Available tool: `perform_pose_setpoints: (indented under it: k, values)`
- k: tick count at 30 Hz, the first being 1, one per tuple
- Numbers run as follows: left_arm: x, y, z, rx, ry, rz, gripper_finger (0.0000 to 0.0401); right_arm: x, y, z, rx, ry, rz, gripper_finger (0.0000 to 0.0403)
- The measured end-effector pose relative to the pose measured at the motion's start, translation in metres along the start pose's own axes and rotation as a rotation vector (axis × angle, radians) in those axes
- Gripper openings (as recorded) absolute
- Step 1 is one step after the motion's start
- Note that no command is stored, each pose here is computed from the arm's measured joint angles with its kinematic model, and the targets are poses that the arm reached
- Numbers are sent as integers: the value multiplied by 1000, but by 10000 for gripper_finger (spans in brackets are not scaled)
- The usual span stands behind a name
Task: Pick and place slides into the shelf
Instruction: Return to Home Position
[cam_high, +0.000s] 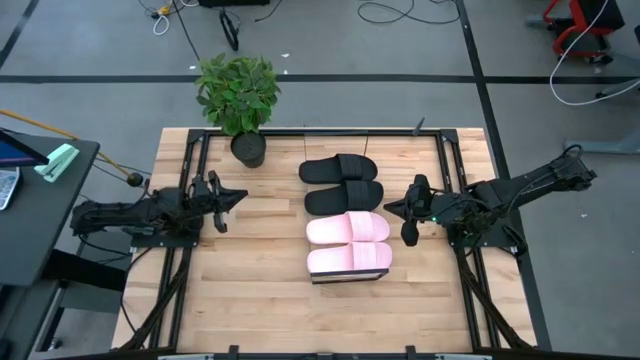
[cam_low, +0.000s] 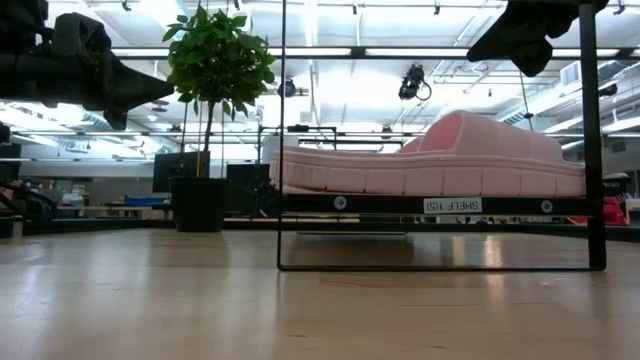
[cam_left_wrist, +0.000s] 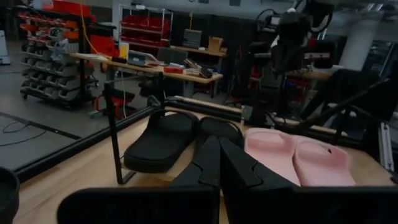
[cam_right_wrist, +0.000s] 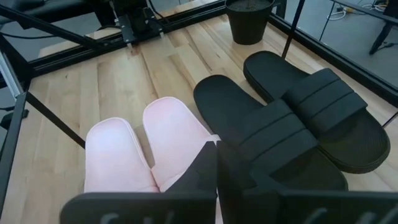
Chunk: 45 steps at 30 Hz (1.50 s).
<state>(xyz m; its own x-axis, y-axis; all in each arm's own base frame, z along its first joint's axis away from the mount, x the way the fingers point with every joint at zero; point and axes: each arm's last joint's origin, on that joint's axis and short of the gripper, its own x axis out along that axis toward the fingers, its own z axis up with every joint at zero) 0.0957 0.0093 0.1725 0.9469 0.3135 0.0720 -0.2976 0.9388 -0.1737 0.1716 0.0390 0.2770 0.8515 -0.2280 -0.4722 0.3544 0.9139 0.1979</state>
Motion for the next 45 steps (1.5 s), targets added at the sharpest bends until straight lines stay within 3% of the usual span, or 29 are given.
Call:
perform_pose_setpoints:
  k: [5,12,21,29,45]
  values:
    - [0,0,-2,26,20,-29,5,0,0,0,-3,7,5,0]
    - [0,-5,-6,103,75,-192,8,0,-1,-5,-22,61,23,0]
    - [2,-5,-10,104,118,-205,12,-1,-16,-34,-12,51,51,0]
    - [2,-5,-10,101,125,-205,7,-14,-38,-59,38,-165,186,0]
    - [2,-5,-10,80,127,-203,15,1,-73,-111,98,-352,215,0]
